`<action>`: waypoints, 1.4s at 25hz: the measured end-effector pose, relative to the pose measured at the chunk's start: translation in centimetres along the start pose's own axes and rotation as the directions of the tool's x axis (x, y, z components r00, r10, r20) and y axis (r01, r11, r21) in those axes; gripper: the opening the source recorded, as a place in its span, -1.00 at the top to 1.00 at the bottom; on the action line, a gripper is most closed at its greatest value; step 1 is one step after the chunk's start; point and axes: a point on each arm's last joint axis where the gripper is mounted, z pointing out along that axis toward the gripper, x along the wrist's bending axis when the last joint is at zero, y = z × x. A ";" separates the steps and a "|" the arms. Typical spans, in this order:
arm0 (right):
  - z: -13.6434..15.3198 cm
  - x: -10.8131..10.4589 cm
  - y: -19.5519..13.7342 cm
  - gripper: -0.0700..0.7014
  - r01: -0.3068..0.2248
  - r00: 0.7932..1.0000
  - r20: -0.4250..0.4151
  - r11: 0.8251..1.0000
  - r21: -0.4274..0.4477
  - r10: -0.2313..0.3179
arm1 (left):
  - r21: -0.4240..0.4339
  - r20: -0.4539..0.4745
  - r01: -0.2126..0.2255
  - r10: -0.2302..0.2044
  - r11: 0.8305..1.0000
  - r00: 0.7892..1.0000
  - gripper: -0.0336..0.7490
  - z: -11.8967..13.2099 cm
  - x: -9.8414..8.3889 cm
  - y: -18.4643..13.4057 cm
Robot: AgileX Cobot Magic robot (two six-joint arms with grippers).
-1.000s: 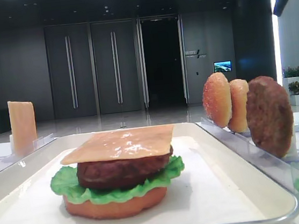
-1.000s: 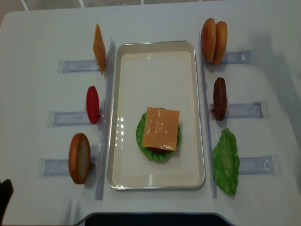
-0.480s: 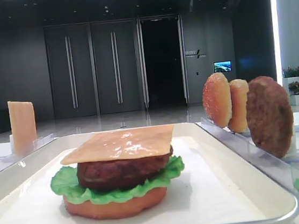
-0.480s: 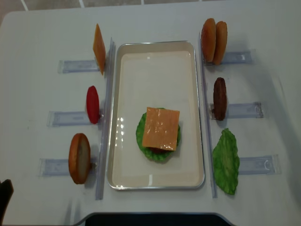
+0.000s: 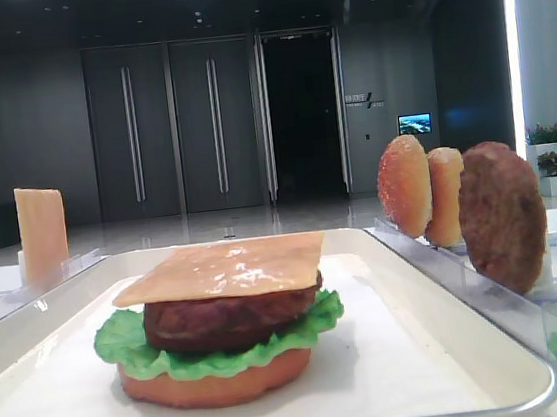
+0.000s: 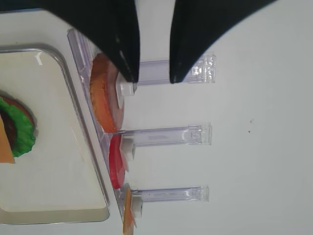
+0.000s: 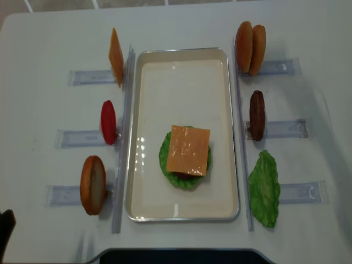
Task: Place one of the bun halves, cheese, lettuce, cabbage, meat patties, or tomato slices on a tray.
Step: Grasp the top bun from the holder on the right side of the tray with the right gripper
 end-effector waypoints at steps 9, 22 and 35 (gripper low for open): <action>0.8 0.2 -0.4 -0.44 0.005 1.000 0.008 0.999 0.047 -0.005 | 0.000 0.000 0.000 0.000 1.000 1.000 0.51 0.0 0.0 0.0; 7.4 0.8 -2.0 -0.44 0.042 0.996 0.063 0.978 0.205 -0.056 | 0.000 0.000 0.000 0.000 1.000 1.000 0.51 0.0 0.0 0.0; 7.9 0.8 -1.9 -0.43 0.046 0.996 0.067 0.979 0.197 -0.060 | 0.000 0.000 0.000 0.000 1.000 1.000 0.51 0.0 0.0 0.0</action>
